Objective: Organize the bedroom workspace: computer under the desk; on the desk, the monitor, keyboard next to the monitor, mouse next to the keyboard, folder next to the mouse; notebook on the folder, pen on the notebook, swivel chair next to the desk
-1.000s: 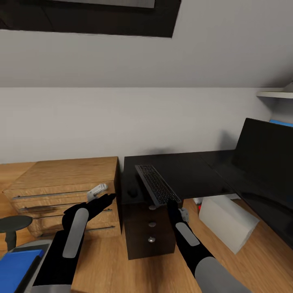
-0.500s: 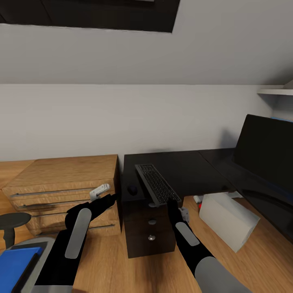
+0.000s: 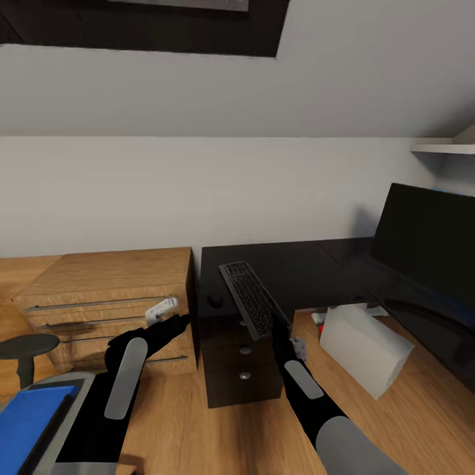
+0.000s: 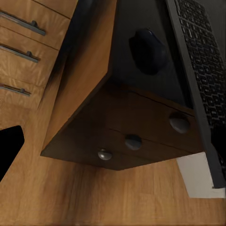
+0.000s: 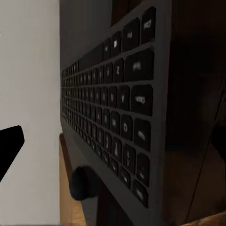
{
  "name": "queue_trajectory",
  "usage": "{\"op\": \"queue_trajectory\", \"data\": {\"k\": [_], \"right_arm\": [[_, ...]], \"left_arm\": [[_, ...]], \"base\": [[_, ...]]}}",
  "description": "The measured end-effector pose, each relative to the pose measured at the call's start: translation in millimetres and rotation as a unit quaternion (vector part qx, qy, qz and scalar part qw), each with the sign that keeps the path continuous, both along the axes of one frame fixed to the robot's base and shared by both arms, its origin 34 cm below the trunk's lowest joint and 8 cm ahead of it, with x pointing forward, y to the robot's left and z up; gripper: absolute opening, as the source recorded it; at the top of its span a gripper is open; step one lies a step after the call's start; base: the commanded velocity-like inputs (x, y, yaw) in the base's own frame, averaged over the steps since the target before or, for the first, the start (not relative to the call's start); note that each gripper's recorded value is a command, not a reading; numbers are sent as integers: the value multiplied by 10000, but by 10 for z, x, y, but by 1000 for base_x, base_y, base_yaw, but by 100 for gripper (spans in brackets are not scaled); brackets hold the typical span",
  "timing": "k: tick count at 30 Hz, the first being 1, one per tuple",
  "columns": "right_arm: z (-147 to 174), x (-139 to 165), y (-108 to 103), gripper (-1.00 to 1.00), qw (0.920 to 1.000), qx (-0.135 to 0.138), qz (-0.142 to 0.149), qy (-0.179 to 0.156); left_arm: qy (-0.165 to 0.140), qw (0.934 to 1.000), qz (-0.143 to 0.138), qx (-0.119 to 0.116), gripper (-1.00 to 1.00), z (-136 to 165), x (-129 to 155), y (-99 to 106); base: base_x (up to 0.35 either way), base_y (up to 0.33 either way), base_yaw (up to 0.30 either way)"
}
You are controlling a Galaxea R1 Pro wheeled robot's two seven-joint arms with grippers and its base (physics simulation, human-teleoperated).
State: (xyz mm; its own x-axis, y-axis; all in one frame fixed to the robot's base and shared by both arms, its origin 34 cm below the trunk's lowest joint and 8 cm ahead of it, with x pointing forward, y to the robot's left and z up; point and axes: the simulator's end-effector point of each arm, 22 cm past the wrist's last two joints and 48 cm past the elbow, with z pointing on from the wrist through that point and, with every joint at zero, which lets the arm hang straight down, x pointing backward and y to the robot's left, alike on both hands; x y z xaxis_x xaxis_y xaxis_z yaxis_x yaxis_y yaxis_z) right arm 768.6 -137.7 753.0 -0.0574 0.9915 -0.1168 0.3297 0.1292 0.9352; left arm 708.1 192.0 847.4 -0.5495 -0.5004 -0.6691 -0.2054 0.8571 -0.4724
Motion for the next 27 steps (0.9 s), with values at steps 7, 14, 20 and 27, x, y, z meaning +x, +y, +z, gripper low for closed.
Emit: {"op": "queue_trajectory", "data": {"k": [7, 14, 20, 27], "right_arm": [[8, 0, -2, 100, 10000, 4, -4, -6], [21, 9, -27, 100, 10000, 1, -42, -22], [812, 256, -243, 100, 9950, 55, -383, -926], [1254, 282, -583, 100, 9890, -60, -555, -1369]], "left_arm": [[-4, 10000, -3, -1, 100, 5, -2, 0], [-4, 10000, -2, 1, 100, 3, -1, 1], [-6, 10000, -1, 17, 100, 6, -3, 1], [15, 10000, 15, 57, 100, 85, -1, 4]], "base": [[-162, -52, 0], [-73, -60, 0], [-51, -90, 0], [-3, -6, 0]]}}
